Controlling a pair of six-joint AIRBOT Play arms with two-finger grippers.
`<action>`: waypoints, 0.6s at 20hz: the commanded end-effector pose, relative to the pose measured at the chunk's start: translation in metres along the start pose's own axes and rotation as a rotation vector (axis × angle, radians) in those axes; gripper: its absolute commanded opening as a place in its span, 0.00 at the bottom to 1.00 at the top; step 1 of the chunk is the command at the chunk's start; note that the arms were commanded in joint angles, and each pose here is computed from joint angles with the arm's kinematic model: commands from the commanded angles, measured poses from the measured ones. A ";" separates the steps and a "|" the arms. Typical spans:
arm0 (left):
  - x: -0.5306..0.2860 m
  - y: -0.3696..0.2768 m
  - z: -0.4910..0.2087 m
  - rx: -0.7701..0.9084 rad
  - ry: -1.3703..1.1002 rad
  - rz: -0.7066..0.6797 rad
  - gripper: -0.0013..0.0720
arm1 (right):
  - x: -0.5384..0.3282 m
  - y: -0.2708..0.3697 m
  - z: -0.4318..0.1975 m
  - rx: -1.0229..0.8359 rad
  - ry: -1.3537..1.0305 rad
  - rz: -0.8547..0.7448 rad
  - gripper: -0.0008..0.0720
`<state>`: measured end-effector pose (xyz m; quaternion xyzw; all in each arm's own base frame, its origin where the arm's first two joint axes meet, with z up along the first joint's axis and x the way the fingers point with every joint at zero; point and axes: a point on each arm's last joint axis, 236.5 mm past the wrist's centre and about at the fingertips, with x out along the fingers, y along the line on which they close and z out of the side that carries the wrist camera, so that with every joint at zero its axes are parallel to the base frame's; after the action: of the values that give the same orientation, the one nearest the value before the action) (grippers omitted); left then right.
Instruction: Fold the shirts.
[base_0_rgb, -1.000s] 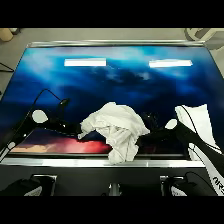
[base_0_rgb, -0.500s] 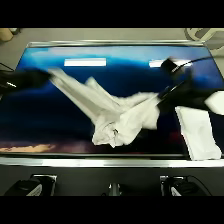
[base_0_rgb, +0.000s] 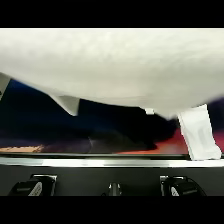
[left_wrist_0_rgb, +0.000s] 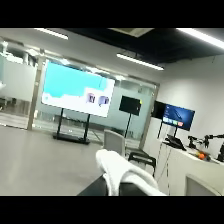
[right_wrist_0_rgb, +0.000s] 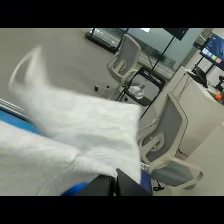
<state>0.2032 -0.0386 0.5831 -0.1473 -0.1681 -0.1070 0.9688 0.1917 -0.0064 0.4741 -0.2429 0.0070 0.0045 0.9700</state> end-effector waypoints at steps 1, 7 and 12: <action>-0.015 0.002 0.033 0.039 -0.113 0.038 0.07 | -0.017 -0.010 -0.010 0.021 0.040 -0.029 0.04; 0.031 0.033 -0.007 0.034 0.001 0.092 0.07 | 0.031 0.022 -0.064 -0.004 0.309 0.078 0.04; 0.071 0.117 -0.222 0.123 0.658 0.196 0.07 | 0.185 0.084 -0.143 -0.116 0.541 0.176 0.04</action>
<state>0.3160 -0.0136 0.4922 -0.1086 -0.0122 -0.0474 0.9929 0.2995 -0.0077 0.3624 -0.2647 0.2338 0.0140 0.9355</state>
